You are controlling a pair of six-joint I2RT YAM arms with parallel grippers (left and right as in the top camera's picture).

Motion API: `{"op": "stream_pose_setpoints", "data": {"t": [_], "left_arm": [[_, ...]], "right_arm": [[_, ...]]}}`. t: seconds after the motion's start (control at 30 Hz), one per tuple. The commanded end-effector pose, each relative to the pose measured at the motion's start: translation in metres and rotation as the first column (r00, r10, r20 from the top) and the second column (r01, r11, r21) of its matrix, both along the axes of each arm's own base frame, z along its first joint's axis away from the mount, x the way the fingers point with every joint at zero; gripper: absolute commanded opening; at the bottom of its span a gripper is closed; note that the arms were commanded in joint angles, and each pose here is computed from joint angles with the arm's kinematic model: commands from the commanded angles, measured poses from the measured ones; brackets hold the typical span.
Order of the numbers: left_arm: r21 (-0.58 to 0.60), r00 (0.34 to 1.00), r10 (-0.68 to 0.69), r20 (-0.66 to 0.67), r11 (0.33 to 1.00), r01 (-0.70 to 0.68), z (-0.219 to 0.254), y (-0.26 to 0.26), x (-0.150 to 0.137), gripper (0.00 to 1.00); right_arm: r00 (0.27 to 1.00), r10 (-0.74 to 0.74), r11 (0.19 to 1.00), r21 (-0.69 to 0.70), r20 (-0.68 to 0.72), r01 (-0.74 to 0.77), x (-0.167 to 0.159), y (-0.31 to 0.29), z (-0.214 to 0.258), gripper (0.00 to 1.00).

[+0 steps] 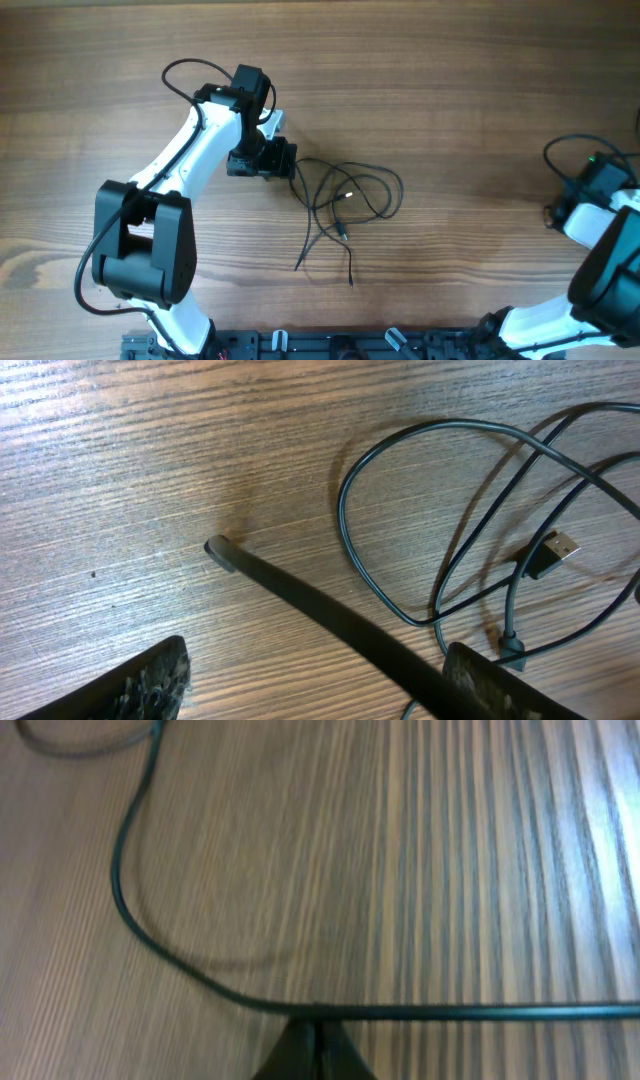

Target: Untangle cables

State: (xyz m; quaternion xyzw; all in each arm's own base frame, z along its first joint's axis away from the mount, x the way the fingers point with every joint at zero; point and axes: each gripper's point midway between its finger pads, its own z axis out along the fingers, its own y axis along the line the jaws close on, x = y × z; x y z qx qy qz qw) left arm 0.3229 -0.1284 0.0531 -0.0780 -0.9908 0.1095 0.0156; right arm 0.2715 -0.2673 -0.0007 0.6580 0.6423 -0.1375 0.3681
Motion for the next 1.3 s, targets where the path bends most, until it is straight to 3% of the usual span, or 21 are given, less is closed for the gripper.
{"op": "stream_pose_setpoints", "data": {"t": [0.0,0.07,0.13,0.23,0.27,0.3,0.43,0.47,0.57,0.63,0.7,0.8,0.87,0.9,0.97,1.03,1.1,1.17,1.23,1.27], "left_arm": [[0.004,1.000,-0.019,-0.008,1.000,0.019,-0.003,0.000,-0.003,0.83],[0.003,1.000,-0.018,-0.008,1.000,0.018,-0.003,0.000,-0.003,0.83],[0.003,1.000,-0.018,-0.008,1.000,0.018,-0.003,0.000,-0.003,0.83],[-0.023,1.000,-0.019,-0.011,1.000,0.018,-0.002,-0.005,-0.003,0.83],[-0.022,1.000,-0.019,-0.012,1.000,0.018,-0.002,-0.005,-0.003,0.83],[-0.021,1.000,-0.019,-0.016,1.000,0.018,-0.002,-0.005,-0.004,0.83],[-0.020,1.000,-0.019,-0.023,1.000,0.018,-0.002,-0.004,-0.006,0.85],[-0.020,1.000,-0.019,-0.021,1.000,0.018,-0.002,-0.004,-0.005,0.86],[-0.034,1.000,-0.015,-0.013,0.999,0.015,0.000,-0.007,-0.003,0.83],[-0.130,0.999,-0.017,0.027,0.991,0.021,0.028,-0.023,0.004,0.82],[-0.169,0.994,-0.010,0.108,0.985,0.028,0.075,-0.028,0.012,0.82],[-0.189,0.982,-0.006,0.190,0.981,0.042,0.133,-0.027,0.009,0.86],[-0.177,0.971,-0.002,0.238,0.983,0.045,0.154,-0.022,0.005,0.97],[-0.137,0.965,0.002,0.261,0.990,0.035,0.156,-0.014,0.006,0.97],[0.098,0.946,0.013,0.324,0.994,-0.047,0.155,0.030,0.012,0.84],[0.254,0.929,0.077,0.361,0.951,-0.177,0.157,0.064,0.015,0.86],[0.281,0.931,0.073,0.359,0.942,-0.182,0.157,0.069,0.014,0.88],[0.280,0.934,0.073,0.349,0.943,-0.178,0.156,0.069,0.011,0.89],[0.283,0.943,0.071,0.325,0.944,-0.168,0.155,0.069,0.006,1.00],[0.288,0.947,0.069,0.315,0.943,-0.165,0.154,0.070,0.003,1.00]], "right_arm": [[0.999,-0.041,0.997,-0.061,-0.006,0.041,-0.028,-0.038,0.001,0.04],[0.990,-0.119,0.986,-0.105,0.073,0.126,-0.046,-0.071,0.017,0.04],[0.977,-0.104,0.986,-0.113,0.184,0.126,-0.047,-0.093,0.033,0.04],[0.930,0.068,0.988,-0.156,0.361,-0.011,-0.011,-0.108,0.073,0.05],[0.890,0.178,0.979,-0.169,0.419,-0.116,0.015,-0.102,0.089,0.27],[0.841,0.277,0.957,-0.210,0.465,-0.199,0.038,-0.096,0.111,0.98],[0.693,0.497,0.856,-0.427,0.523,-0.292,0.074,-0.068,0.201,1.00],[0.613,0.590,0.797,-0.501,0.525,-0.338,0.086,-0.046,0.233,1.00],[0.238,0.842,0.520,-0.610,0.485,-0.597,0.118,0.066,0.287,1.00],[-0.057,0.831,0.245,-0.456,0.554,-0.856,0.127,0.184,0.263,1.00],[-0.113,0.728,0.030,-0.197,0.676,-0.980,0.116,0.274,0.215,1.00],[-0.176,0.714,-0.231,-0.010,0.678,-0.973,0.079,0.363,0.169,1.00],[-0.199,0.729,-0.354,0.111,0.656,-0.929,0.048,0.408,0.144,1.00],[-0.261,0.724,-0.437,0.132,0.639,-0.890,0.028,0.429,0.136,1.00],[-0.319,0.736,-0.558,0.268,0.597,-0.785,-0.022,0.464,0.112,1.00],[-0.394,0.820,-0.563,0.465,0.414,-0.683,-0.072,0.468,0.072,1.00],[-0.455,0.864,-0.485,0.595,0.215,-0.640,-0.097,0.452,0.047,1.00],[-0.487,0.856,-0.473,0.636,0.171,-0.609,-0.111,0.449,0.042,1.00],[-0.494,0.852,-0.480,0.632,0.171,-0.609,-0.111,0.450,0.042,1.00],[-0.494,0.852,-0.483,0.626,0.175,-0.612,-0.110,0.452,0.042,1.00]]}}
